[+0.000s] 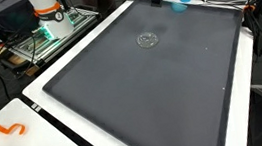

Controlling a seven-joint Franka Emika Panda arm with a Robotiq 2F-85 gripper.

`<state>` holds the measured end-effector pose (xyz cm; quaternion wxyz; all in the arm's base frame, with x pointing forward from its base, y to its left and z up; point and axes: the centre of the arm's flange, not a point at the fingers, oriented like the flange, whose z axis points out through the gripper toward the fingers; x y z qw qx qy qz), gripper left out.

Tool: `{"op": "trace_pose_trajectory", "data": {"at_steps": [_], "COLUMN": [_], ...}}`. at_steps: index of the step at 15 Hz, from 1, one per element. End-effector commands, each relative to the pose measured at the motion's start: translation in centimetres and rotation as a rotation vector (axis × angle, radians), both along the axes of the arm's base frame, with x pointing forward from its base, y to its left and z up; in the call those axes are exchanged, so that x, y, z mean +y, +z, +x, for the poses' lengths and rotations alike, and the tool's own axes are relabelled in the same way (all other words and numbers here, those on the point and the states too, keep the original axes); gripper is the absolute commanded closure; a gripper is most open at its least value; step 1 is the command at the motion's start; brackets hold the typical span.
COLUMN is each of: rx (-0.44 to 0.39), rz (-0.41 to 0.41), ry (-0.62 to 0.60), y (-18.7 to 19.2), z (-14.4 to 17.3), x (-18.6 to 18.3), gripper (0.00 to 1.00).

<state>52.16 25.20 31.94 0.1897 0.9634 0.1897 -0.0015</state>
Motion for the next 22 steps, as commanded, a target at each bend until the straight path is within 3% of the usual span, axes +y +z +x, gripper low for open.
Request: {"op": "trace_pose_trajectory", "data": {"at_steps": [1, 22], "rx": [-0.007, 0.008], "rz": [-0.051, -0.032], "ry": [-0.023, -0.033], "y": [-0.4, -0.4], "z": [1.0, 5.0], "x": [1.2, 1.1], "gripper": [0.69, 0.69]}}
